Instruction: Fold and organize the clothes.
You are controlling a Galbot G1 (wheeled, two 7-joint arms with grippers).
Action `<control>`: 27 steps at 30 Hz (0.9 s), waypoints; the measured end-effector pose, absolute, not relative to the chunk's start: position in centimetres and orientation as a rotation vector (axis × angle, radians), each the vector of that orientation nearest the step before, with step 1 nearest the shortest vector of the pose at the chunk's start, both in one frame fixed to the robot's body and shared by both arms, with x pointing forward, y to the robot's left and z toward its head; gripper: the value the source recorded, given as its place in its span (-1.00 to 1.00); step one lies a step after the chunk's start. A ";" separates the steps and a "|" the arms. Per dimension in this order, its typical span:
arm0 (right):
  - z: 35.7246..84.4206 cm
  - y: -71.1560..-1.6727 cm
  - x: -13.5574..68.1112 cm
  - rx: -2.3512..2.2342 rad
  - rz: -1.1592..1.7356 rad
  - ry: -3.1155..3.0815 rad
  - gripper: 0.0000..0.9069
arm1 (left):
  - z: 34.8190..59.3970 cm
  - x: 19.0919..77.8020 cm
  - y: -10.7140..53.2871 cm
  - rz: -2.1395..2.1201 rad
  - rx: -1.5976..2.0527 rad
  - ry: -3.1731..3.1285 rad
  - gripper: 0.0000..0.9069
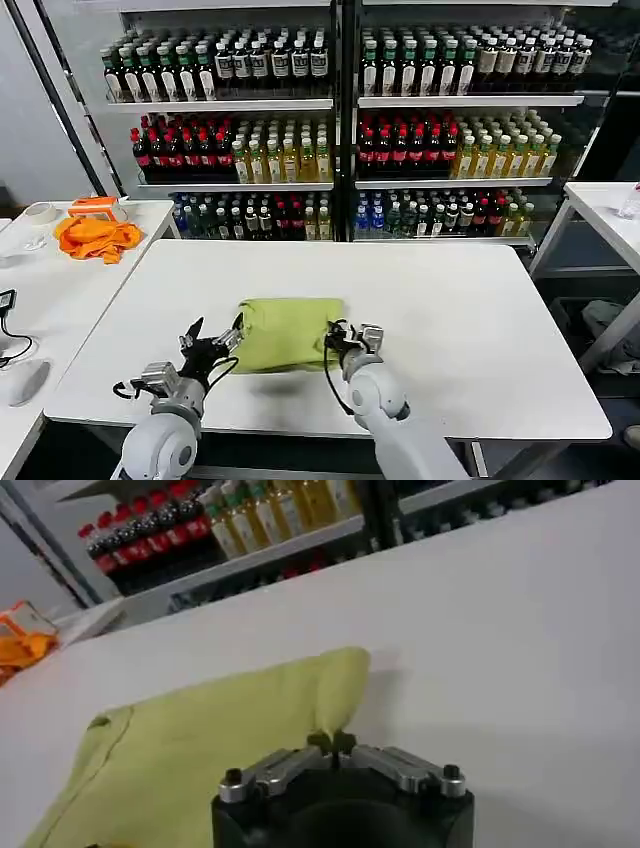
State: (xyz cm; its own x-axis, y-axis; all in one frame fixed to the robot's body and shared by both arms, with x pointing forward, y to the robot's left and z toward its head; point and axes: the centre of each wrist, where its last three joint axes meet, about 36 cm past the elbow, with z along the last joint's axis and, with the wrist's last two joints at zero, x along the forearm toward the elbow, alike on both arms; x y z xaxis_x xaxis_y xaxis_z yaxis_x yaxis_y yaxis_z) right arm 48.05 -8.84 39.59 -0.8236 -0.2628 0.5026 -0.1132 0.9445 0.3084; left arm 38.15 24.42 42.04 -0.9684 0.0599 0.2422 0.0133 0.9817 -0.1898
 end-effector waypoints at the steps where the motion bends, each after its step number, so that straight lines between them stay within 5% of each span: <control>1: 39.6 -9.3 48.0 0.261 -0.350 -2.541 -1.00 | 42.1 38.2 24.3 0.276 -0.058 -2.879 1.00; 12: 39.9 -15.9 47.2 0.183 -0.239 -2.605 -1.00 | 42.2 38.7 23.8 0.286 -0.085 -2.887 1.00; 13: 40.0 -16.3 47.1 0.180 -0.226 -2.609 0.02 | 42.2 38.7 23.8 0.286 -0.088 -2.887 1.00; 14: 40.1 -16.8 47.0 0.178 -0.212 -2.614 0.84 | 42.2 38.7 23.7 0.286 -0.091 -2.887 1.00; 15: 40.2 -17.2 47.0 0.178 -0.196 -2.619 1.00 | 42.2 38.7 23.7 0.286 -0.093 -2.887 1.00; 27: 40.6 -19.5 45.4 0.186 0.000 -2.802 1.00 | 42.4 38.4 23.3 0.248 -0.138 -2.909 1.00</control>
